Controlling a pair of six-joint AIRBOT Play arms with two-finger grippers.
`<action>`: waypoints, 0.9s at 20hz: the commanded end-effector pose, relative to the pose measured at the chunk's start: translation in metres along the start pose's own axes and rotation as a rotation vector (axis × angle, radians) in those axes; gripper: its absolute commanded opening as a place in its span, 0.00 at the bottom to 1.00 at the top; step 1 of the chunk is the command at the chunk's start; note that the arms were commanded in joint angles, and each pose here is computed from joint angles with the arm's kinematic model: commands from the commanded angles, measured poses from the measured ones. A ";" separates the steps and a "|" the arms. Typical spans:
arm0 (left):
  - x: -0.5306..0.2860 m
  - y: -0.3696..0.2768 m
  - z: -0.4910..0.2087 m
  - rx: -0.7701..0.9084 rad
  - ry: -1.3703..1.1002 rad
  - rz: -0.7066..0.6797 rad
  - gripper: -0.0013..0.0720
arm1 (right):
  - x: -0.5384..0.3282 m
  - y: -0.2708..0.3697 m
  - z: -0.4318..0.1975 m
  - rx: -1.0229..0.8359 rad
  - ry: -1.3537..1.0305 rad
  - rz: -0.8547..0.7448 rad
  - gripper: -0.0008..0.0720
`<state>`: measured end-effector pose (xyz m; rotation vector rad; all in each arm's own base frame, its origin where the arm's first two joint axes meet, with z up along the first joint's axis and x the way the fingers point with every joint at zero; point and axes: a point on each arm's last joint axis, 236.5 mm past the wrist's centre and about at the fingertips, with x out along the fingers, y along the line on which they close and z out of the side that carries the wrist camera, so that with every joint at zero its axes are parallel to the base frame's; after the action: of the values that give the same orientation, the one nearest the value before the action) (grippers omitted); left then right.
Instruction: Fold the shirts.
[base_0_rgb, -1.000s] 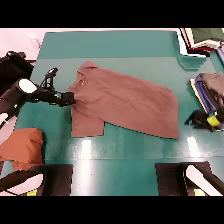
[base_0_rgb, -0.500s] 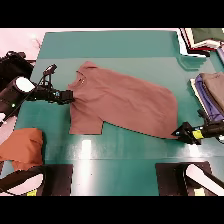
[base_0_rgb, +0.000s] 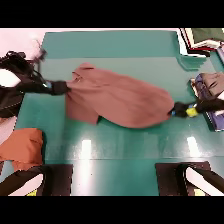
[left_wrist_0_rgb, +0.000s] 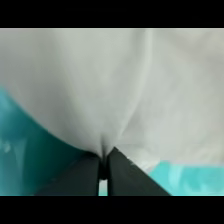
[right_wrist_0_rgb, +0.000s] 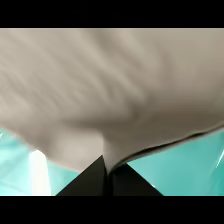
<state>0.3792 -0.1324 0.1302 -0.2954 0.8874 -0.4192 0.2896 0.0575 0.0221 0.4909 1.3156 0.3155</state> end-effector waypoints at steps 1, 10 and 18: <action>-0.121 -0.066 0.084 0.162 -0.344 -0.038 0.06 | -0.110 0.076 0.057 -0.238 -0.324 -0.017 0.04; -0.464 -0.217 0.140 0.456 -1.165 -0.123 0.05 | -0.392 0.183 0.044 -0.481 -0.999 -0.259 0.04; -0.228 -0.100 0.159 0.192 -0.547 0.036 0.06 | -0.317 0.127 0.090 -0.293 -0.708 -0.174 0.04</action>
<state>0.3011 -0.0964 0.5094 -0.1780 0.0387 -0.3854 0.2843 -0.0013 0.4134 0.1419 0.4620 0.1277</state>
